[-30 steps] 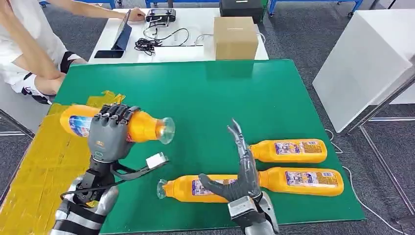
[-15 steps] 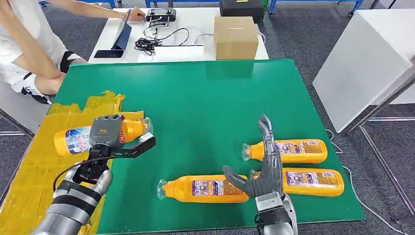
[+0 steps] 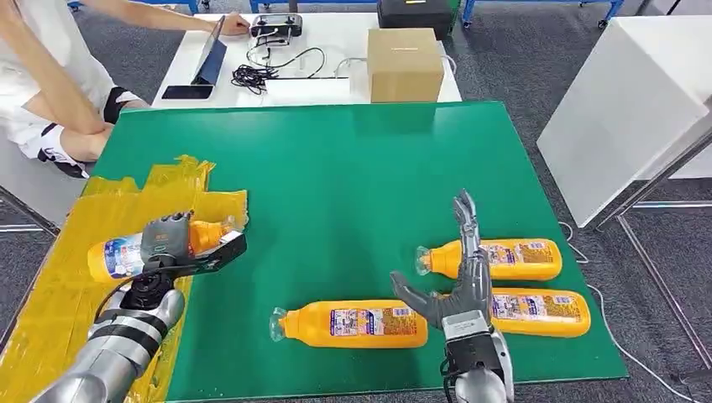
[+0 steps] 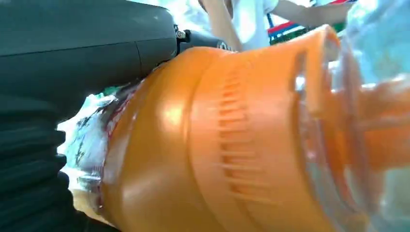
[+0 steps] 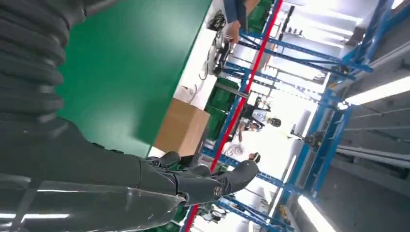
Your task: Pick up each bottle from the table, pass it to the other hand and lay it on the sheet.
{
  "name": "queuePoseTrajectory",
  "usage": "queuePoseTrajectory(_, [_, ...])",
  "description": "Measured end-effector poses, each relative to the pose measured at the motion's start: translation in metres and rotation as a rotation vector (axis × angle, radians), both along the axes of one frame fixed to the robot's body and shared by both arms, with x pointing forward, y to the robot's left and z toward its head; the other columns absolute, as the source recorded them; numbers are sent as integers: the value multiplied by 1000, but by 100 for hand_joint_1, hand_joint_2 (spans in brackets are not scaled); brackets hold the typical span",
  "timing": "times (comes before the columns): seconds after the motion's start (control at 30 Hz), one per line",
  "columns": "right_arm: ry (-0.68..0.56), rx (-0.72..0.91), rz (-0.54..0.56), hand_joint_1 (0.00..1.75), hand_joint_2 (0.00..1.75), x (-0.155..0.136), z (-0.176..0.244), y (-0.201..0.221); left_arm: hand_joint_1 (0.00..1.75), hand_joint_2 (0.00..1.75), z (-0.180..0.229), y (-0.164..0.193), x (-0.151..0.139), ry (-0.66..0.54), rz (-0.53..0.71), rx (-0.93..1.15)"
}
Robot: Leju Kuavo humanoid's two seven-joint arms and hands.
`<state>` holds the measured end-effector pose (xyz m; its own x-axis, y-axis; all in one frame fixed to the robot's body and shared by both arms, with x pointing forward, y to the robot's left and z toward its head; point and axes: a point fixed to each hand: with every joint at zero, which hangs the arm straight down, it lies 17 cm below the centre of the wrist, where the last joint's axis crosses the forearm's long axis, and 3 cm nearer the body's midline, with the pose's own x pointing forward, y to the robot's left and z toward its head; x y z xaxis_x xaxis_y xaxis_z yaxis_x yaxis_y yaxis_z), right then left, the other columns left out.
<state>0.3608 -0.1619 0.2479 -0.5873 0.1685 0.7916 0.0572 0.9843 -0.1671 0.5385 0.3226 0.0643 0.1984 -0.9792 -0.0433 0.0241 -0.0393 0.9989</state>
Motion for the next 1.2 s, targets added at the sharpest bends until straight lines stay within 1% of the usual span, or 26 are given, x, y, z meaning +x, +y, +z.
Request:
queuePoseTrajectory(0.17, [12, -31, -13, 0, 175, 5, -3, 1, 0, 175, -4, -1, 0, 7, -1, -29])
queuePoseTrajectory(0.33, [64, -127, -13, 0, 175, 13, -19, 8, 0, 175, -1, -6, 0, -36, -15, -91])
queuePoseTrajectory(0.37, [79, -169, 4, 0, 175, 14, -26, 13, 0, 175, 4, -10, -1, -77, -32, -126])
queuePoseTrajectory(0.4, [88, -222, 40, 0, 175, 12, -34, 21, 0, 175, 14, -17, -3, -152, -62, -181])
queuePoseTrajectory(0.5, [92, -368, 183, 0, 175, -2, -61, 41, 0, 175, 64, -35, -12, -415, -157, -390])
queuePoseTrajectory(0.53, [86, -399, 210, 0, 175, -7, -67, 43, 0, 175, 77, -39, -16, -471, -178, -455])
queuePoseTrajectory(0.6, [80, -477, 259, 0, 175, -16, -81, 45, 0, 175, 93, -47, -24, -544, -213, -596])
queuePoseTrajectory(0.7, [109, -599, 312, 0, 175, -31, -111, 41, 0, 175, 124, -60, -39, -660, -269, -844])
queuePoseTrajectory(0.83, [141, -683, 343, 0, 175, -39, -133, 34, 0, 175, 153, -67, -57, -754, -318, -963])
queuePoseTrajectory(0.93, [162, -732, 360, 0, 175, -44, -147, 29, 0, 175, 172, -69, -68, -817, -357, -1006])
queuePoseTrajectory(1.07, [176, -759, 376, 0, 175, -48, -156, 26, 0, 175, 183, -71, -76, -849, -371, -1023])
queuePoseTrajectory(1.13, [195, -783, 367, 0, 175, -47, -161, 22, 0, 175, 188, -71, -80, -869, -380, -1038])
queuePoseTrajectory(1.2, [228, -823, 332, 0, 175, -43, -170, 16, 0, 175, 195, -72, -87, -895, -405, -1075])
